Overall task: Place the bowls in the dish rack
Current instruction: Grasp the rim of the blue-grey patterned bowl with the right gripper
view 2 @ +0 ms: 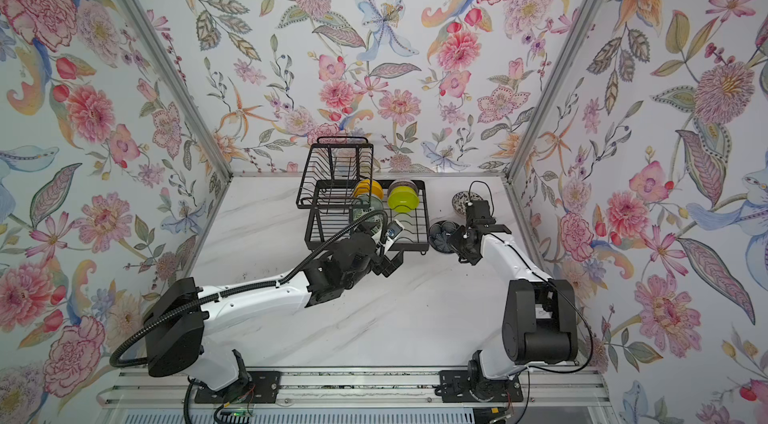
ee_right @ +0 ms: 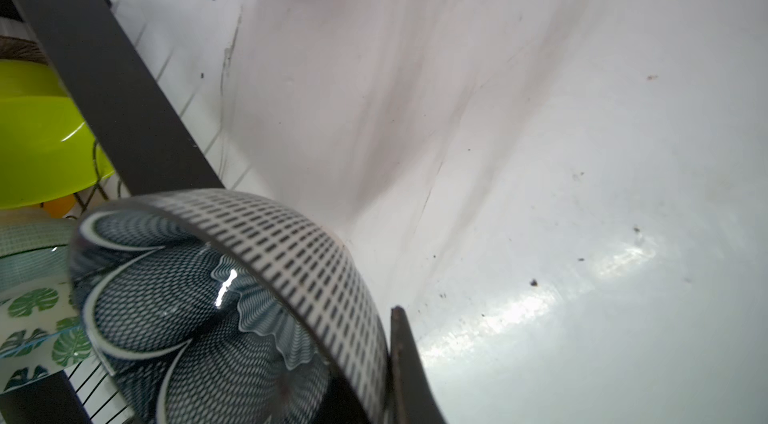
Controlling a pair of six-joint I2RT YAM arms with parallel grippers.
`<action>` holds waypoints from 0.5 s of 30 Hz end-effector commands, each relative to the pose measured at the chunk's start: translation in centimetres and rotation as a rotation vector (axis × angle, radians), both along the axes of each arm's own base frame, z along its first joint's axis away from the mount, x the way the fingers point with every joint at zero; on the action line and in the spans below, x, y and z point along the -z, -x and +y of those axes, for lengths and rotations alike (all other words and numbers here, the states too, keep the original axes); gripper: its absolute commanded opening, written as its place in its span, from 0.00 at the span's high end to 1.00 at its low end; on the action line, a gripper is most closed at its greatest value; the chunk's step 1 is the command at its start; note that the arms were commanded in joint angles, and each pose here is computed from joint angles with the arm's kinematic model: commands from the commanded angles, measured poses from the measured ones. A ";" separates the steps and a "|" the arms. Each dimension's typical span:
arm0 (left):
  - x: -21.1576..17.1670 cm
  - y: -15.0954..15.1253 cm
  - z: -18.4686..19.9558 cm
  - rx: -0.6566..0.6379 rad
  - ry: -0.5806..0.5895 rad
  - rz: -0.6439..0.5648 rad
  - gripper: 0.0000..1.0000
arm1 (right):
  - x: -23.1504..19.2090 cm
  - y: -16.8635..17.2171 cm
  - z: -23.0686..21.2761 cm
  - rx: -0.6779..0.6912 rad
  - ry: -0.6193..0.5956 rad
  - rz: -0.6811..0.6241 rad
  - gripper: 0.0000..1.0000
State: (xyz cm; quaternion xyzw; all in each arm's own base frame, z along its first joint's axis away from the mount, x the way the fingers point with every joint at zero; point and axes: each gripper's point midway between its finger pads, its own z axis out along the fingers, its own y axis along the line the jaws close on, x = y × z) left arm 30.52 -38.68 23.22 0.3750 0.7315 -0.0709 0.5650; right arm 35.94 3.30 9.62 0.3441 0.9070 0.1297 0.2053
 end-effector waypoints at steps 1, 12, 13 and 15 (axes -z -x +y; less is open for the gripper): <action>-2.1 -0.5 -0.8 -0.054 0.076 0.053 0.01 | -2.4 -0.4 0.4 -0.009 0.007 -0.095 1.00; -5.2 -1.9 -2.6 -0.213 0.254 0.256 0.01 | -7.8 -0.4 2.1 -0.109 0.011 -0.280 1.00; -5.8 -2.0 -2.9 -0.224 0.282 0.273 0.01 | -8.3 -0.4 2.3 -0.116 0.008 -0.299 1.00; -6.6 -2.4 -3.0 -0.255 0.336 0.311 0.01 | -9.4 -0.3 2.7 -0.128 0.004 -0.336 1.00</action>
